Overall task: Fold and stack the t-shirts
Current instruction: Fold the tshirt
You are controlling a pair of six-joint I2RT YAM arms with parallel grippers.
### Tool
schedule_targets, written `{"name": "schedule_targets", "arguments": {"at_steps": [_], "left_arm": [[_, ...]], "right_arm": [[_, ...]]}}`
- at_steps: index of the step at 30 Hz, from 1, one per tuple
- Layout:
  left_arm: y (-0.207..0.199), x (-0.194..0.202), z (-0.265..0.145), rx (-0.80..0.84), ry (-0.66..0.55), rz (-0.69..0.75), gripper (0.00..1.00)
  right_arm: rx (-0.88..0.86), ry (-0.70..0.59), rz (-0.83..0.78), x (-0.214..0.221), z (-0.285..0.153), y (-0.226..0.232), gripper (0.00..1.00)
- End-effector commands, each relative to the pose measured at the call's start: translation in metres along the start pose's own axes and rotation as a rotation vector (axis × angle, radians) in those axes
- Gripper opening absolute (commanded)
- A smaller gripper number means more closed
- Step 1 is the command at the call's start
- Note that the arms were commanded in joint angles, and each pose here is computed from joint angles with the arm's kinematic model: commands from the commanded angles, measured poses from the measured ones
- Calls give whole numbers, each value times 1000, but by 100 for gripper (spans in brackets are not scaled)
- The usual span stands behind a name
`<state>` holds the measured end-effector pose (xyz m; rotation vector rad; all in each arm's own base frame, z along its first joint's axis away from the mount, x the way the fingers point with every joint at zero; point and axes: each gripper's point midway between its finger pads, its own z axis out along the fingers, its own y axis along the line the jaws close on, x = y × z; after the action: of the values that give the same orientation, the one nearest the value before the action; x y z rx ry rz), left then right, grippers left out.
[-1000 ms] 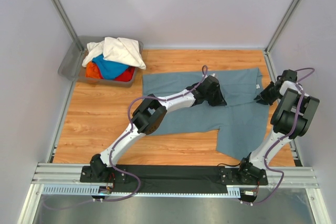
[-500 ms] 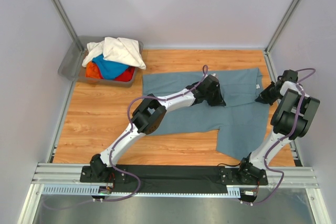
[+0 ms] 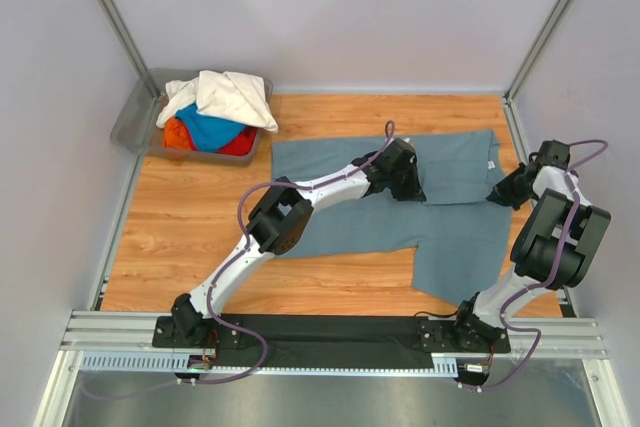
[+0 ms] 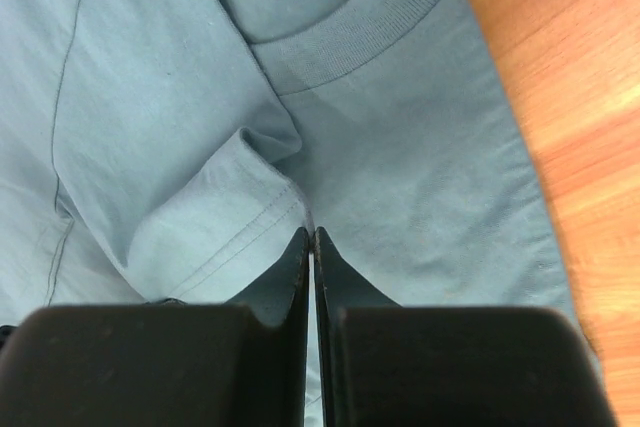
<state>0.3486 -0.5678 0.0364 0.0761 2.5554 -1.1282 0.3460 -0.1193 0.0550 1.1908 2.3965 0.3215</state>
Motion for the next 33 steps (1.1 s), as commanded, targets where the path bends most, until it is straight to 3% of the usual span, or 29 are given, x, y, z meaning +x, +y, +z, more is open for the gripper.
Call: {"name": "schedule_targets", "arguments": {"at_steps": [1, 20, 23, 24, 28, 30, 32, 33], "left_arm": [[-33, -18, -35, 48, -15, 36, 0], [-17, -15, -41, 35, 29, 27, 1], [-19, -17, -43, 40, 30, 40, 7], [-22, -17, -46, 50, 32, 47, 18], [-22, -21, -63, 51, 35, 128, 36], [-27, -27, -81, 47, 24, 166, 43], [-27, -37, -102, 33, 3, 220, 49], [-25, -41, -109, 20, -2, 237, 50]], "right_arm": [[5, -17, 30, -1, -4, -2, 0], [73, 61, 73, 26, -7, -19, 0], [95, 70, 67, 29, -11, -22, 0], [108, 65, 62, 28, -13, -24, 0], [195, 82, 57, 33, -34, -35, 2], [192, 56, 51, 31, -46, -32, 11], [185, 34, 57, 27, -55, -28, 31], [173, 24, 61, 24, -57, -24, 35]]}}
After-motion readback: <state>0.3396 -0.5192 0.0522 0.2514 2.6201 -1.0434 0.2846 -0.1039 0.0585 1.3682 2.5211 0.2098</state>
